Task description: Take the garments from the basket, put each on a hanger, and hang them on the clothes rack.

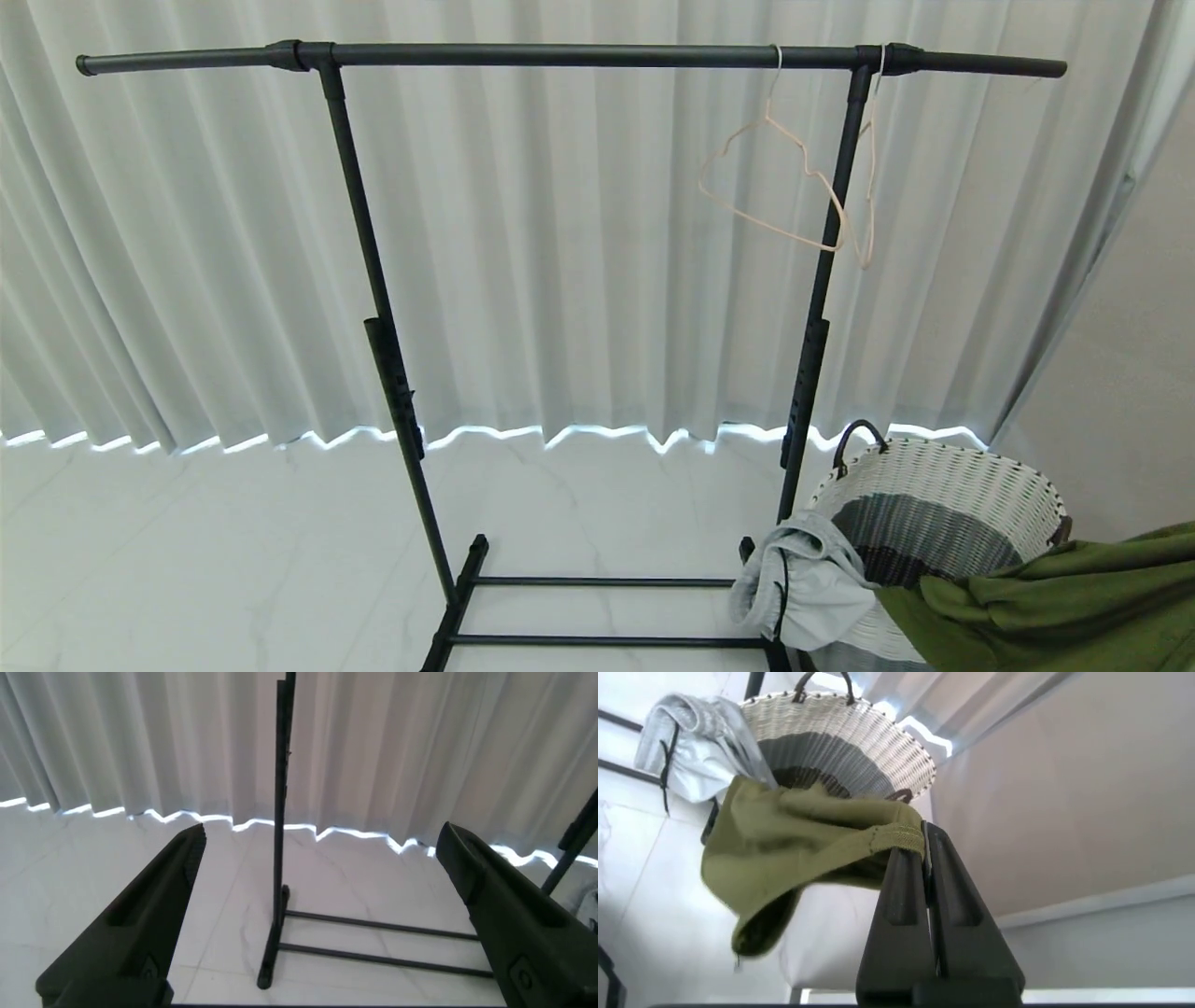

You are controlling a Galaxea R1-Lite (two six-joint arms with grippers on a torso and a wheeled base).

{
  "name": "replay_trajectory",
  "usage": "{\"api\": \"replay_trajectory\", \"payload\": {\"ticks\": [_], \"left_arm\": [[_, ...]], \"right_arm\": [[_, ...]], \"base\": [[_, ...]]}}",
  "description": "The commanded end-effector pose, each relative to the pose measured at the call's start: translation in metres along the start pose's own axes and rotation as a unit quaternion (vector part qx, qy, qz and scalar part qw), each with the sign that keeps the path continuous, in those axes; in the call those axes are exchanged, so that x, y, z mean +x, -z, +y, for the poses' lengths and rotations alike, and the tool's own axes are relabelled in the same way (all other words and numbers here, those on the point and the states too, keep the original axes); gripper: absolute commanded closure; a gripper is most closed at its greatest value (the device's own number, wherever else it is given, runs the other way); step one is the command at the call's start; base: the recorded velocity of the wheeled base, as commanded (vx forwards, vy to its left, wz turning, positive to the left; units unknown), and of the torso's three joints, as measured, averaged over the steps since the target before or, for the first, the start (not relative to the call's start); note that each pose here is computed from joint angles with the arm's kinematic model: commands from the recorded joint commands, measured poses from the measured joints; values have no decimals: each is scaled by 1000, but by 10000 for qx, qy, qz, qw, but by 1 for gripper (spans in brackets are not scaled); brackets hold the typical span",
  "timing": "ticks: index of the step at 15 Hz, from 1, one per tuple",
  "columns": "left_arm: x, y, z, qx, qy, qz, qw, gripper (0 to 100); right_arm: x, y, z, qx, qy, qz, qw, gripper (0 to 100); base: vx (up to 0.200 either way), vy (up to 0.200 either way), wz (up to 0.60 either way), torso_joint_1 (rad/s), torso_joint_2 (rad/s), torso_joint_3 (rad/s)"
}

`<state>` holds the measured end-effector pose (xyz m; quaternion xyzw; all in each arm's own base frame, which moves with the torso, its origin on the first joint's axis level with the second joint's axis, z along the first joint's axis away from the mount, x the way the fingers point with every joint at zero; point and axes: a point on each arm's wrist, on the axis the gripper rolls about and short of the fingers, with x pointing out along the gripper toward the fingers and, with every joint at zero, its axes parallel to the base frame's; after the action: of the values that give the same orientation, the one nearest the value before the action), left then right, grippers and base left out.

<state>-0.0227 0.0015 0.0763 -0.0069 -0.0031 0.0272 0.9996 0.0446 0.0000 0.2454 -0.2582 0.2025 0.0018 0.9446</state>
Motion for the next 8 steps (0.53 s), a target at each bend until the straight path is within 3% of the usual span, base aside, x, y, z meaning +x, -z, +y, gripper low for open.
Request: {"api": "replay_trajectory", "payload": {"ticks": [1, 2, 8], "left_arm": [[0, 0, 0, -1, -4, 6, 10000, 0], [0, 0, 0, -8, -4, 6, 10000, 0], [0, 0, 0, -1, -4, 6, 10000, 0]], "right_arm": [[1, 0, 0, -18, -12, 6, 10000, 100], [1, 0, 0, -17, -10, 16, 10000, 100], [3, -1, 2, -136, -214, -49, 9997, 100]], "base": [[0, 0, 0, 0, 0, 0], [0, 0, 0, 0, 0, 0], [0, 200, 0, 5, -2, 2]]}}
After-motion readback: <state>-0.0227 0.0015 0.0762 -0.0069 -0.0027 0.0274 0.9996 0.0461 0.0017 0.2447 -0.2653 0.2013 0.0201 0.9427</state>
